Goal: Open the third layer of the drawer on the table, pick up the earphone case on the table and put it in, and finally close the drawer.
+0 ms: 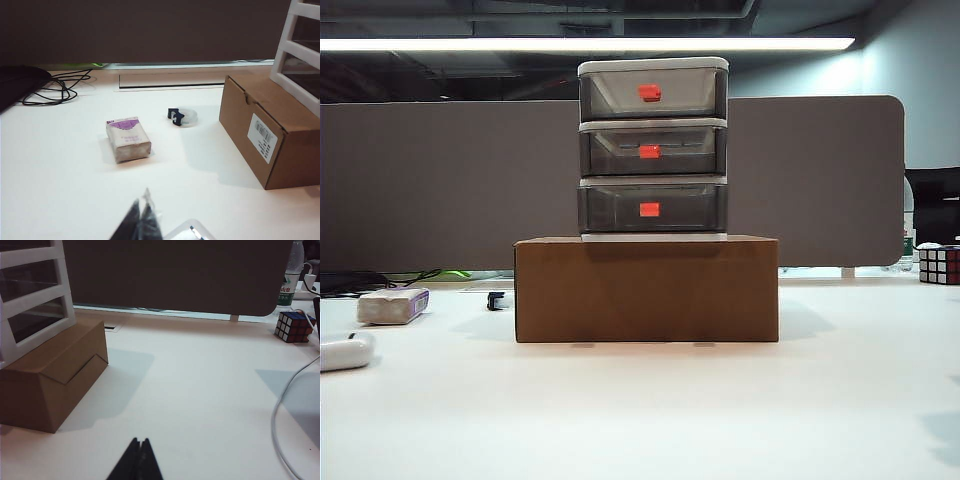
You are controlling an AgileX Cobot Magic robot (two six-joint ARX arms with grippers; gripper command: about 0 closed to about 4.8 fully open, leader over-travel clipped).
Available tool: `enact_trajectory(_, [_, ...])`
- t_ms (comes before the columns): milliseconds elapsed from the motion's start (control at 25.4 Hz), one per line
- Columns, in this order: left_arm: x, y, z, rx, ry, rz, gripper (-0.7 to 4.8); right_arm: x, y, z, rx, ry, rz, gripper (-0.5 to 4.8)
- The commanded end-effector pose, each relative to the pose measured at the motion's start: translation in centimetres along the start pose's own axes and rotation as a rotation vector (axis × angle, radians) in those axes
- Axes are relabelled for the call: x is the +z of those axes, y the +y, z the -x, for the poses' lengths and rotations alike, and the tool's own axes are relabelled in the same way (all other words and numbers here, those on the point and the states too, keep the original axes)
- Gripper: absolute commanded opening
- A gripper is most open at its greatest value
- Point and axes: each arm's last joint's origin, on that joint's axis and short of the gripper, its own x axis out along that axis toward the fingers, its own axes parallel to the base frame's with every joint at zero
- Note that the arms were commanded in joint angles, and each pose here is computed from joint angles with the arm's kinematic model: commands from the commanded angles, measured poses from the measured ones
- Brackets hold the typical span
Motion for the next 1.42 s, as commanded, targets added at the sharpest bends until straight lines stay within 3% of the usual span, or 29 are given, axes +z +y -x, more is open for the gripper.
enact_trajectory(39, [0.2,0.0,0.0,-0.003,-0.014,0.0,-0.05,0.0,0.0,0.0,0.001,-0.013,-0.002,-0.05])
enact_trajectory(433, [0.2,-0.1,0.0,-0.024,-0.013,0.015,-0.05,0.0,0.0,0.0,0.011,-0.013,-0.012,-0.05])
enact_trajectory(552, [0.2,-0.5,0.1,-0.161,-0.003,0.142,-0.05,0.0,0.4,0.0,0.128,-0.01,-0.127,-0.05])
enact_trajectory(670, [0.3,-1.0,0.2,-0.359,0.039,0.296,-0.05,0.0,1.0,0.1,0.331,0.017,-0.267,-0.05])
enact_trajectory(709, [0.3,-1.4,0.3,-0.453,0.068,0.36,-0.05,0.0,1.3,0.2,0.446,0.037,-0.307,-0.05])
enact_trajectory(749, [0.3,-1.5,0.4,-0.491,0.08,0.376,-0.05,0.0,1.5,0.3,0.505,0.044,-0.307,-0.05])
enact_trajectory(827, [0.3,-2.0,0.4,-0.535,0.109,0.44,-0.05,0.0,1.7,0.4,0.576,0.052,-0.303,-0.05])
enact_trajectory(946, [0.4,-2.3,0.3,-0.522,0.116,0.511,-0.05,0.1,1.7,0.4,0.568,0.049,-0.304,-0.05])
enact_trajectory(1103, [0.9,-2.5,0.3,-0.52,0.051,0.462,-0.05,0.0,1.7,0.4,0.572,0.051,-0.304,-0.05])
enact_trajectory(1182, [0.9,-2.4,0.3,-0.507,0.083,0.613,-0.04,0.0,1.8,0.5,0.607,0.07,-0.348,-0.05])
enact_trajectory(1418, [1.2,-3.5,0.4,-0.597,0.072,0.543,0.35,0.2,2.2,0.6,0.657,0.076,-0.352,-0.05])
